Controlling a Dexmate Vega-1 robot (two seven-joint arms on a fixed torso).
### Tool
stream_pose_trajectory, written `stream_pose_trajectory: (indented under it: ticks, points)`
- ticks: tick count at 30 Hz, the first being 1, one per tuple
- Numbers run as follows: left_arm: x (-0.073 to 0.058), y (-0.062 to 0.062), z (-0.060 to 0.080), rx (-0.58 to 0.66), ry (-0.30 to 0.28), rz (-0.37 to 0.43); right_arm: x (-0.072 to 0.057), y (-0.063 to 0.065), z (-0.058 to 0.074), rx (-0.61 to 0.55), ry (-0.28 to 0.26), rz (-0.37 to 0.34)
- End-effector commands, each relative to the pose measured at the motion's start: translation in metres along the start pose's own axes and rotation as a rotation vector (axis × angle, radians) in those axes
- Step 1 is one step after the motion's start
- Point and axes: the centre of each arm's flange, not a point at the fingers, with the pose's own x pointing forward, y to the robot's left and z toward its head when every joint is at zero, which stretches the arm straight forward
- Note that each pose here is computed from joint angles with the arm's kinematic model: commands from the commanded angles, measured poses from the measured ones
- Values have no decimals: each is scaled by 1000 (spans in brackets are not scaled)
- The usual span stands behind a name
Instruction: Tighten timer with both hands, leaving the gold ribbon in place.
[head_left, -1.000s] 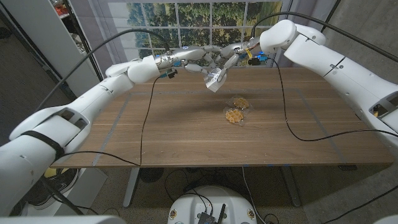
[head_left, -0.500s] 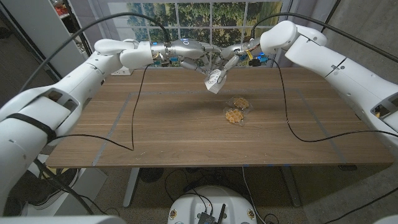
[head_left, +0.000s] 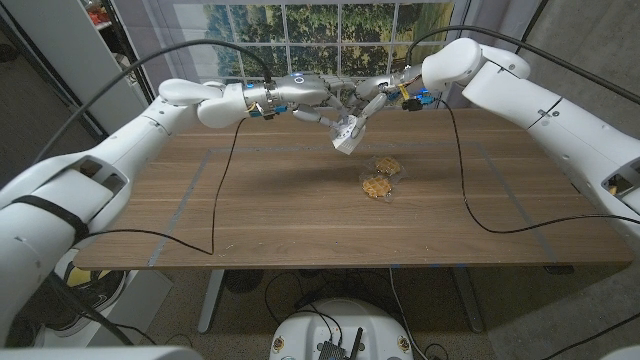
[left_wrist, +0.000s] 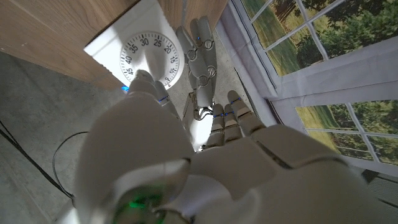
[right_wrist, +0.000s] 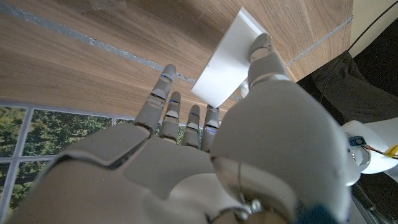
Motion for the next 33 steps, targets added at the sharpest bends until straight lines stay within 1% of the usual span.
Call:
stream_pose_trajectory:
  ticks: [1, 4, 7, 10, 14, 19, 23, 27, 29, 31, 33]
  points:
    - [-21, 21, -13, -415, 283, 439, -5, -5, -6, 7, 14, -49]
    - [-26, 17, -16, -456, 316, 445, -5, -7, -6, 6, 11, -53]
    - [-30, 11, -18, -498, 347, 436, -4, -8, -6, 1, 10, -55]
    - [-34, 6, -19, -553, 379, 459, -2, -9, -7, -8, 10, -54]
    - [-39, 1, -19, -619, 406, 525, 1, -10, -8, -10, 10, -47]
    - [-47, -1, -17, -661, 430, 594, 3, -12, -11, -11, 15, -44]
    - [-54, -6, -16, -698, 473, 639, 6, -12, -13, -19, 19, -41]
    - [-60, -16, -15, -772, 515, 677, 8, -10, -13, -41, 21, -34]
    - [-64, -22, -16, -815, 532, 680, 9, -9, -11, -58, 19, -43]
    - [-68, -29, -18, -875, 549, 685, 8, -7, -9, -75, 19, -51]
    - [-73, -36, -20, -943, 566, 709, 7, -6, -8, -93, 14, -64]
